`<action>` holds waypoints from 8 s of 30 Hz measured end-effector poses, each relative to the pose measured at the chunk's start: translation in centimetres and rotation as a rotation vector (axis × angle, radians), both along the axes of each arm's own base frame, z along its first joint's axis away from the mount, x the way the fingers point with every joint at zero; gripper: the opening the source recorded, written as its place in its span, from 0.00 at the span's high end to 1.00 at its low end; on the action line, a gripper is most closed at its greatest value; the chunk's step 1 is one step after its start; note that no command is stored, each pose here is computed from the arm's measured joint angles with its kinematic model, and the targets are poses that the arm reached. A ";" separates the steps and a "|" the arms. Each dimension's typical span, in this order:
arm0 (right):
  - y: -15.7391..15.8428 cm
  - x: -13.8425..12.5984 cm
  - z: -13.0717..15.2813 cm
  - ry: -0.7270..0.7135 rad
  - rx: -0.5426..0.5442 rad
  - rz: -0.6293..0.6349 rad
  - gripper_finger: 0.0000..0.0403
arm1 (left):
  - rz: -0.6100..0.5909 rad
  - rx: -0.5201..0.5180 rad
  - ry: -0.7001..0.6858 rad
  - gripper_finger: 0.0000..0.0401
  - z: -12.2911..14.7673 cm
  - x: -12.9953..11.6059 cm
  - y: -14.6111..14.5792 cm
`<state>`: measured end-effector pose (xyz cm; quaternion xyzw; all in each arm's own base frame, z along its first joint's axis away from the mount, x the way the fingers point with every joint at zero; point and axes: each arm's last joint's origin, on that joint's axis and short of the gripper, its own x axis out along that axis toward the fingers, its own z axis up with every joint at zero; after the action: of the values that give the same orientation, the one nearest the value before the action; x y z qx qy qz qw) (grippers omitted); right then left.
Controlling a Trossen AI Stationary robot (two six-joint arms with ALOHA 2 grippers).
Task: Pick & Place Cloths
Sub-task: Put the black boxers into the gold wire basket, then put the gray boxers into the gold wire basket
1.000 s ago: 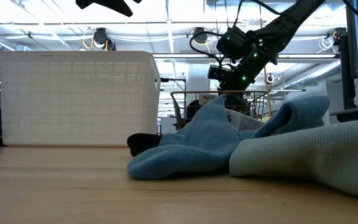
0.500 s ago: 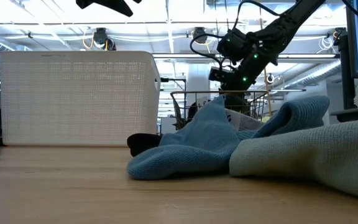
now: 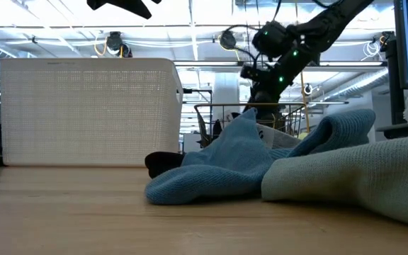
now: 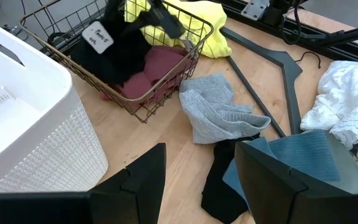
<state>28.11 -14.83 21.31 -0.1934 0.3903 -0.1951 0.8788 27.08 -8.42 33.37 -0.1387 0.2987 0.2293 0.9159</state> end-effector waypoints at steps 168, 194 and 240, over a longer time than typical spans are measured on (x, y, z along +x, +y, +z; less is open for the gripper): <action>17.8 -8.5 21.6 -0.898 -0.039 0.738 1.00 | -0.169 -0.056 -0.440 0.51 4.1 2.5 -1.2; 18.7 -6.9 22.7 -1.107 0.090 0.945 1.00 | -0.272 0.040 -0.662 0.51 3.8 7.3 0.0; 18.2 -5.9 16.3 -0.467 0.207 0.650 0.66 | -0.246 0.290 -0.848 1.00 8.8 4.3 3.1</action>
<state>22.20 3.38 37.60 -0.1677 0.1164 0.0944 0.9744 31.40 -5.37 42.20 -0.0542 -0.1229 0.0814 0.9876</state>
